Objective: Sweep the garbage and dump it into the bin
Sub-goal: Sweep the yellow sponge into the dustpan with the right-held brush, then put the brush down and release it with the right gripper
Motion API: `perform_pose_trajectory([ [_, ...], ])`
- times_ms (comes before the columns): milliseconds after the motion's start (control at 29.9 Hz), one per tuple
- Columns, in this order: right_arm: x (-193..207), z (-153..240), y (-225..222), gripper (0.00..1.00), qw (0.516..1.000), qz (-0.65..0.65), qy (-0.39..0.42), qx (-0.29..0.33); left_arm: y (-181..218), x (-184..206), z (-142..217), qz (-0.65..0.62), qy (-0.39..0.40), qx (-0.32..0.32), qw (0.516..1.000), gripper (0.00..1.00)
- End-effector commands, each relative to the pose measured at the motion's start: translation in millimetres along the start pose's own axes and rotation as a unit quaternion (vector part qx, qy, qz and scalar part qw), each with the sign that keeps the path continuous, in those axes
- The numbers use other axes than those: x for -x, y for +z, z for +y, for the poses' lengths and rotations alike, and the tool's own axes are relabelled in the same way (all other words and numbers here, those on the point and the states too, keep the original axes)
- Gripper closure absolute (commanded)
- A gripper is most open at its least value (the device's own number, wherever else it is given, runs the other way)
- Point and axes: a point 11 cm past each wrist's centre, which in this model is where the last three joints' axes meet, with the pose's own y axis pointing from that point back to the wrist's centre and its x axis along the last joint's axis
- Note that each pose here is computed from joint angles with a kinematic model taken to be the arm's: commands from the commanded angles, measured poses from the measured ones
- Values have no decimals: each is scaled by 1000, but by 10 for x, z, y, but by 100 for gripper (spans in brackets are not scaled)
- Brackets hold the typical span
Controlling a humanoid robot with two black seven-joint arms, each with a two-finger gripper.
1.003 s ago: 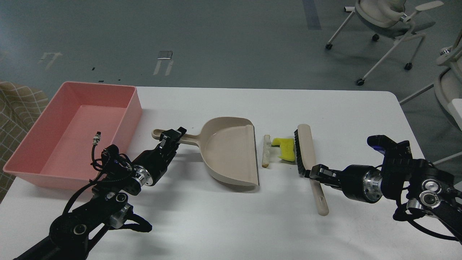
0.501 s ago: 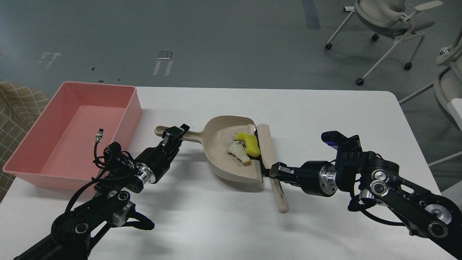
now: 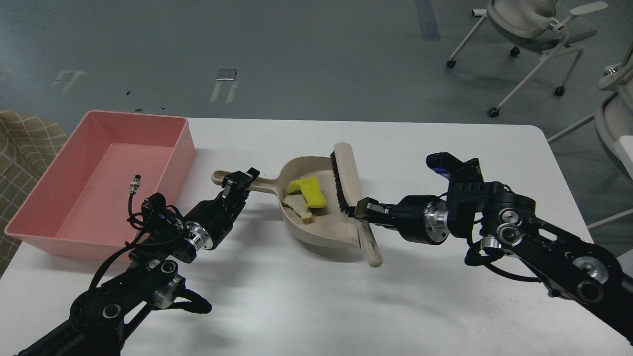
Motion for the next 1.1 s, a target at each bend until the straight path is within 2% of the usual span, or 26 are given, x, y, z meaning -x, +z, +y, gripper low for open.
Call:
perform_pose_trajectory([
  [0,-112,215,254,100,999,1,18,32,5,0,-7,4,2,1,1000,97],
  [134,-365,561,608,100,995,-12,61,76,6,-19,-3,7,5,1,1000,97],
  [267,-458,756,769,100,993,-31,76,90,23,-30,-7,7,6,6,1000,97],
  [368,-536,979,997,100,987,-34,88,127,37,-32,-8,8,6,10,1000,97],
  [568,-370,1193,1397,100,979,-52,78,181,118,-46,-40,32,15,31,999,97],
  [936,-170,1366,1575,100,974,-53,60,210,150,-46,-62,47,19,35,998,97],
  [1069,-123,1336,1633,94,973,-56,56,216,157,-58,-64,46,19,36,998,97],
])
